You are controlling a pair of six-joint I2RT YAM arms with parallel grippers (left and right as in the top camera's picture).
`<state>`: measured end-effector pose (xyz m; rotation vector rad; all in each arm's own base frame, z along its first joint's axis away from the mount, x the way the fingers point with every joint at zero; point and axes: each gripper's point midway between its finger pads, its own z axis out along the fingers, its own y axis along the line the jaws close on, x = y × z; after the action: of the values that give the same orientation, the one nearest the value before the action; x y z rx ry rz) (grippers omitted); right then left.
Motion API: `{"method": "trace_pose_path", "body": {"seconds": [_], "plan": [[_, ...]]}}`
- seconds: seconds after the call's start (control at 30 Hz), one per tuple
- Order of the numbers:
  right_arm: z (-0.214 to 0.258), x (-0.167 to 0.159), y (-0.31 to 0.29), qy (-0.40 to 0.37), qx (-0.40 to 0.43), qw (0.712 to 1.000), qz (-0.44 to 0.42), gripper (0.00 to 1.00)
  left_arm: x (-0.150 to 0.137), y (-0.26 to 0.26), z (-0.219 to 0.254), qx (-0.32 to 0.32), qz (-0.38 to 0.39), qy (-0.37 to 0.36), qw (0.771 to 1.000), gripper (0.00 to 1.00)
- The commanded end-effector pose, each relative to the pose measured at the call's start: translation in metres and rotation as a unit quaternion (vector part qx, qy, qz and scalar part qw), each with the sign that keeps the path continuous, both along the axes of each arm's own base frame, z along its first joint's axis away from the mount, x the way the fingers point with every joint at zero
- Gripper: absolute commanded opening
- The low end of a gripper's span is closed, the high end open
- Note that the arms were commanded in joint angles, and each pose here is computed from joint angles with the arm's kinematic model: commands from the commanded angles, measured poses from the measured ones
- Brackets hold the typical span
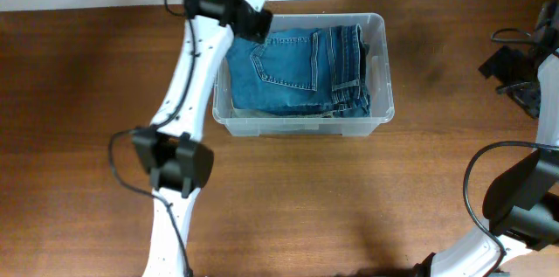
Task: Pack container
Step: 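Release the jeans and press its left edge down with the left gripper, then push the dark-blue jeans down toward the container's right side with the left gripper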
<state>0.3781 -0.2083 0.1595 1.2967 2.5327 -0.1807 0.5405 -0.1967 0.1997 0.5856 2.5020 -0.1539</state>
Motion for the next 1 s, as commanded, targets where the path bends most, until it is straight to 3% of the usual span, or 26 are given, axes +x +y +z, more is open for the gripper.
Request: {"method": "trace_pose_path", "body": {"seconds": [0.0, 0.3, 0.63, 0.8, 0.9, 0.97], "plan": [[-0.001, -0.002, -0.001, 0.003, -0.003, 1.0, -0.008, 0.99, -0.028, -0.002, 0.048, -0.042, -0.015, -0.004, 0.999, 0.06], [-0.001, -0.002, -0.001, 0.003, -0.003, 1.0, -0.008, 0.98, -0.064, 0.011, -0.019, -0.002, 0.011, 0.143, 0.99, 0.06], [-0.001, -0.002, -0.001, 0.003, -0.003, 1.0, -0.008, 0.98, -0.049, 0.005, -0.115, 0.018, 0.017, 0.208, 0.978, 0.01], [-0.001, -0.002, -0.001, 0.003, -0.003, 1.0, -0.008, 0.98, -0.081, 0.01, -0.161, 0.048, 0.017, 0.3, 0.952, 0.01], [-0.001, -0.002, -0.001, 0.003, -0.003, 1.0, -0.008, 0.98, -0.088, 0.009, -0.162, 0.053, 0.015, 0.311, 0.949, 0.01], [-0.001, -0.002, -0.001, 0.003, -0.003, 1.0, -0.008, 0.98, -0.076, 0.004, -0.148, 0.042, 0.012, 0.28, 0.959, 0.01]]}}
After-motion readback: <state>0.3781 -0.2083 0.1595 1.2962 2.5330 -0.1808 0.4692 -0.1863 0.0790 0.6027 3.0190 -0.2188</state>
